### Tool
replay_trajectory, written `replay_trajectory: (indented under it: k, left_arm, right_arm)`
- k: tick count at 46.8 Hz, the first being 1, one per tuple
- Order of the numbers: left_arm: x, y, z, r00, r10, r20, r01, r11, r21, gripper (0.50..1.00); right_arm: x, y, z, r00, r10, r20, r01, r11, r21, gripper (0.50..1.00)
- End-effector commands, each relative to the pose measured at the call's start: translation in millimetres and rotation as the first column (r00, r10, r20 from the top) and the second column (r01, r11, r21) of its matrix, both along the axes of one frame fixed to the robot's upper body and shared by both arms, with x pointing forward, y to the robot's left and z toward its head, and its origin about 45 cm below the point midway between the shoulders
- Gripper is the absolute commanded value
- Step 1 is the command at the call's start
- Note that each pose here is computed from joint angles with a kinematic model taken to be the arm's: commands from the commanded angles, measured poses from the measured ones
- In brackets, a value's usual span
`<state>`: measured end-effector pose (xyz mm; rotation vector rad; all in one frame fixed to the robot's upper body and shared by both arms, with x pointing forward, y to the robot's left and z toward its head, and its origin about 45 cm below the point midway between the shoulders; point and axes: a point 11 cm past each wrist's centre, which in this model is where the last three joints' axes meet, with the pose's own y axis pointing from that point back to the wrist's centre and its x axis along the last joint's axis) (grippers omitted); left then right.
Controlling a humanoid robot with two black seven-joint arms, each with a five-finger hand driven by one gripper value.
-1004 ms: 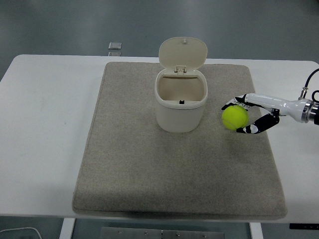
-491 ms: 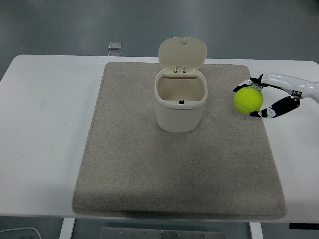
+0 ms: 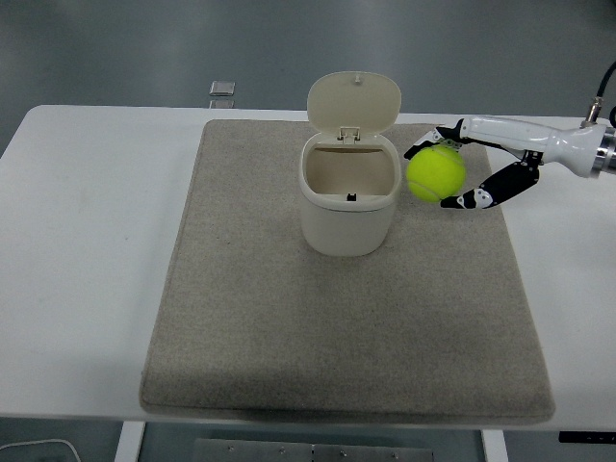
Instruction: Pick up the tennis ball and place it in the box.
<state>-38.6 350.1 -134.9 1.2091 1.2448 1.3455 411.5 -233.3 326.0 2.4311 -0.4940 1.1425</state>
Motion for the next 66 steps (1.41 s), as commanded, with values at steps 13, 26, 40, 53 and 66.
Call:
replay_trajectory:
  k: [13, 26, 40, 53, 66]
  left_arm:
    - [0.1, 0, 0, 1.000, 0.000, 0.000, 0.000, 1.000, 0.000, 0.992]
    - [0.1, 0, 0, 1.000, 0.000, 0.000, 0.000, 1.000, 0.000, 0.992]
    - [0.1, 0, 0, 1.000, 0.000, 0.000, 0.000, 1.000, 0.000, 0.992]
    - [0.0, 0, 0, 1.000, -0.001, 0.000, 0.001, 1.000, 0.000, 0.992]
    - [0.0, 0, 0, 1.000, -0.001, 0.000, 0.001, 1.000, 0.000, 0.992]
  right_arm:
    - [2.8, 29, 13.9, 0.998, 0.053, 0.017, -0.054, 0.998, 0.044, 0.500]
    - [1.5, 60, 17.1, 0.993, 0.113, 0.024, -0.114, 0.991, 0.071, 0.500]
    - [9.5, 75, 10.3, 0.995, 0.094, 0.022, -0.096, 0.993, 0.071, 0.500]
    - [13.5, 72, 9.6, 0.997, 0.059, 0.040, -0.061, 0.996, 0.071, 0.596]
    - [15.3, 68, 7.9, 0.998, 0.045, 0.039, -0.047, 0.997, 0.068, 0.797]
